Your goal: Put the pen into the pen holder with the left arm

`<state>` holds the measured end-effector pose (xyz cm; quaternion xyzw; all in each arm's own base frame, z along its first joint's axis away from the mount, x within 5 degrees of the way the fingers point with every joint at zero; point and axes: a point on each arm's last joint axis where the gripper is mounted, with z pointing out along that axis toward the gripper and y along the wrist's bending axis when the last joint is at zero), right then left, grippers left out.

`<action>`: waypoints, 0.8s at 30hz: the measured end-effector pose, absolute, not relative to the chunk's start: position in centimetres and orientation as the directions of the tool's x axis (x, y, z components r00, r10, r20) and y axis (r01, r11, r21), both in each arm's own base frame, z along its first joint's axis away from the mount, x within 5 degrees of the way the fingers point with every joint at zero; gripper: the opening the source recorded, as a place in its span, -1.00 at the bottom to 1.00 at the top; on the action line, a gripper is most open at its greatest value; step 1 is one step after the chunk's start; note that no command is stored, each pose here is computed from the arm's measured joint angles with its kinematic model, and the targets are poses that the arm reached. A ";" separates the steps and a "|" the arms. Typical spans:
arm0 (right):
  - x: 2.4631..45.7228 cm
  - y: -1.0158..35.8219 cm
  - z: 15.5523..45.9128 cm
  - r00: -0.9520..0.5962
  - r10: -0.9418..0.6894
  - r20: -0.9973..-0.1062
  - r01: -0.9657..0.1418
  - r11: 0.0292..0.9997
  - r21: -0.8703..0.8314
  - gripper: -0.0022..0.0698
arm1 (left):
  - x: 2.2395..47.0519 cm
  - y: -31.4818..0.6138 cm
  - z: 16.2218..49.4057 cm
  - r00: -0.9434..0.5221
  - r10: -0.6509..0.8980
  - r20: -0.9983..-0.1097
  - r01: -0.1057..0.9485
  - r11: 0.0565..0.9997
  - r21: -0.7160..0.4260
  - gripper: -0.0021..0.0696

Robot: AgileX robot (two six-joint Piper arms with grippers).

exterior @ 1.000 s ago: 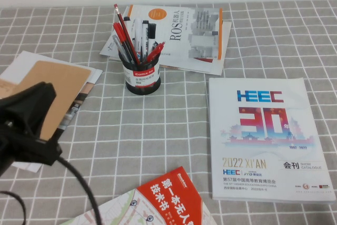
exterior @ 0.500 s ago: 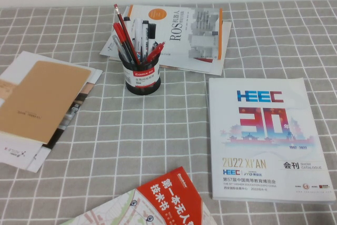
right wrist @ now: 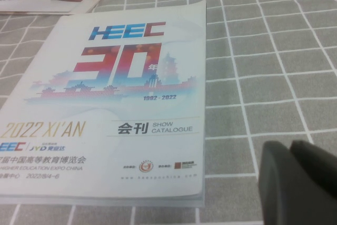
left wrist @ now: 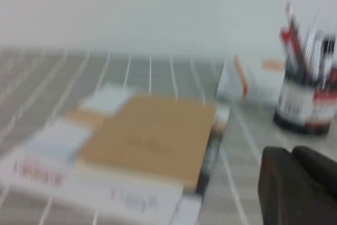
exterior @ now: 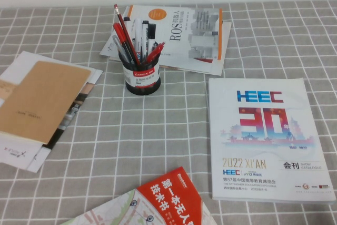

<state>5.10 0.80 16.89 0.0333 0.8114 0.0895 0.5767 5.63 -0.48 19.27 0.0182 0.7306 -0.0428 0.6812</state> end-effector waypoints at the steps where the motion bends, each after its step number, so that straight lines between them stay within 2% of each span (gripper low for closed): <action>1: 5.1 0.8 16.9 -0.333 0.158 -0.930 -0.049 0.982 0.184 -0.97 | 5.6 -0.5 18.9 -0.112 -0.025 -0.993 0.083 0.996 -0.035 -0.95; 7: 5.1 0.8 16.9 -0.333 0.159 -0.929 -0.049 0.981 0.186 -0.97 | 5.3 -0.4 17.2 -0.292 -0.010 -0.956 0.073 0.997 -0.033 -0.95; 24: 5.1 0.8 16.9 -0.333 0.160 -0.929 -0.049 0.981 0.187 -0.97 | 5.2 -0.4 17.0 -0.309 -0.009 -0.951 0.072 0.997 -0.032 -0.95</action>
